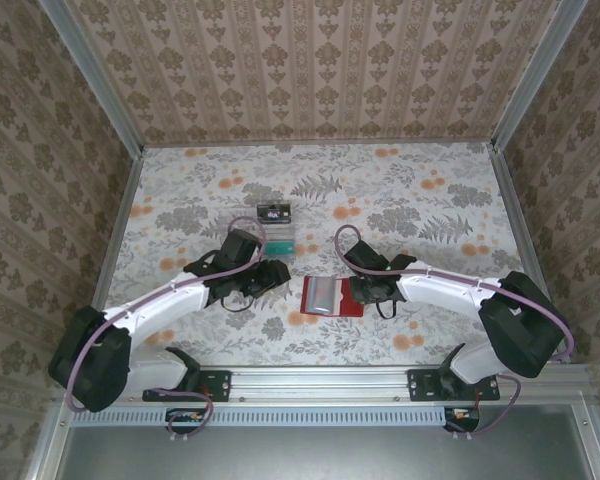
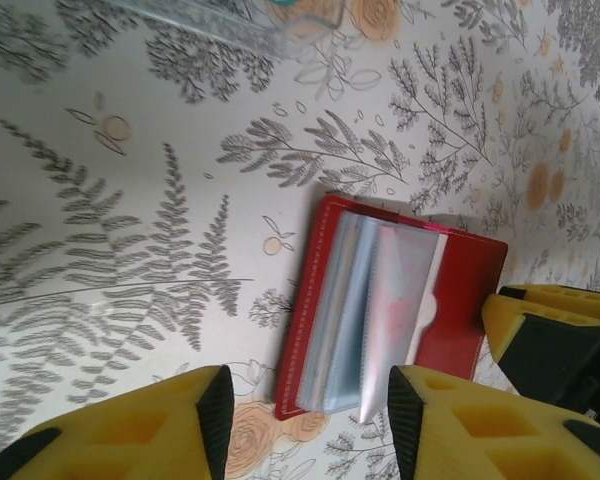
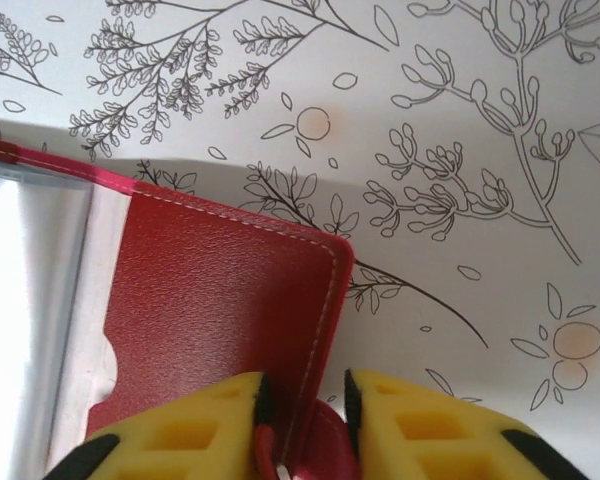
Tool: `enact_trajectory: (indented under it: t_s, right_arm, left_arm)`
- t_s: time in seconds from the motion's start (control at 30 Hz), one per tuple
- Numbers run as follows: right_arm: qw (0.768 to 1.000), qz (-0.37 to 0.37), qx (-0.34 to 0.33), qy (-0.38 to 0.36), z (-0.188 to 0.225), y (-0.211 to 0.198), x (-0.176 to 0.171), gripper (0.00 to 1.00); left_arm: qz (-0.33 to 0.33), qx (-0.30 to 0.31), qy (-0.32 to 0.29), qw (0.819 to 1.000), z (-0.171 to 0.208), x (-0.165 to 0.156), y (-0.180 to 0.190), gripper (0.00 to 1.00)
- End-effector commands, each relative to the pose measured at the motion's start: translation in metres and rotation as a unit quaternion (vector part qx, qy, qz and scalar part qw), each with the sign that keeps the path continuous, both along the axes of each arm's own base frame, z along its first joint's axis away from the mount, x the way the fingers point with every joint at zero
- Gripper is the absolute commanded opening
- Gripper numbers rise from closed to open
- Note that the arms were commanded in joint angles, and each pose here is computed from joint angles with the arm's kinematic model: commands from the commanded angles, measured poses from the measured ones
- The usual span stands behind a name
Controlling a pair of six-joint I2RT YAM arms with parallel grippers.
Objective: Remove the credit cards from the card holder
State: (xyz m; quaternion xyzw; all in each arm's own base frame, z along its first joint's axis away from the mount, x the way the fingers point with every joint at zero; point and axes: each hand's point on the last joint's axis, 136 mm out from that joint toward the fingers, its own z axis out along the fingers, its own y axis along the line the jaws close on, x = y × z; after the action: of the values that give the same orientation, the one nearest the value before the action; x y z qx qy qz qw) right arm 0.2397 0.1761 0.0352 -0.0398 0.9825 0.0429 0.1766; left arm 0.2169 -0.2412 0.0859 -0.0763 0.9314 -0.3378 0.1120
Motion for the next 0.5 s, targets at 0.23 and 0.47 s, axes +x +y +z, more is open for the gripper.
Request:
enact_trajectory:
  t_s: [0.23,0.47]
  right_arm:
    - [1.0,0.005,0.014,0.01,-0.009,0.014,0.007,0.16]
    - [0.999,0.024,0.027,0.008,-0.006,0.03,0.016,0.1]
  left_arm:
    - [-0.068,-0.036,0.006,0.997,-0.003,0.0,-0.049,0.32]
    - [-0.088,-0.013,0.026,0.996,-0.021,-0.001,-0.054,0.32]
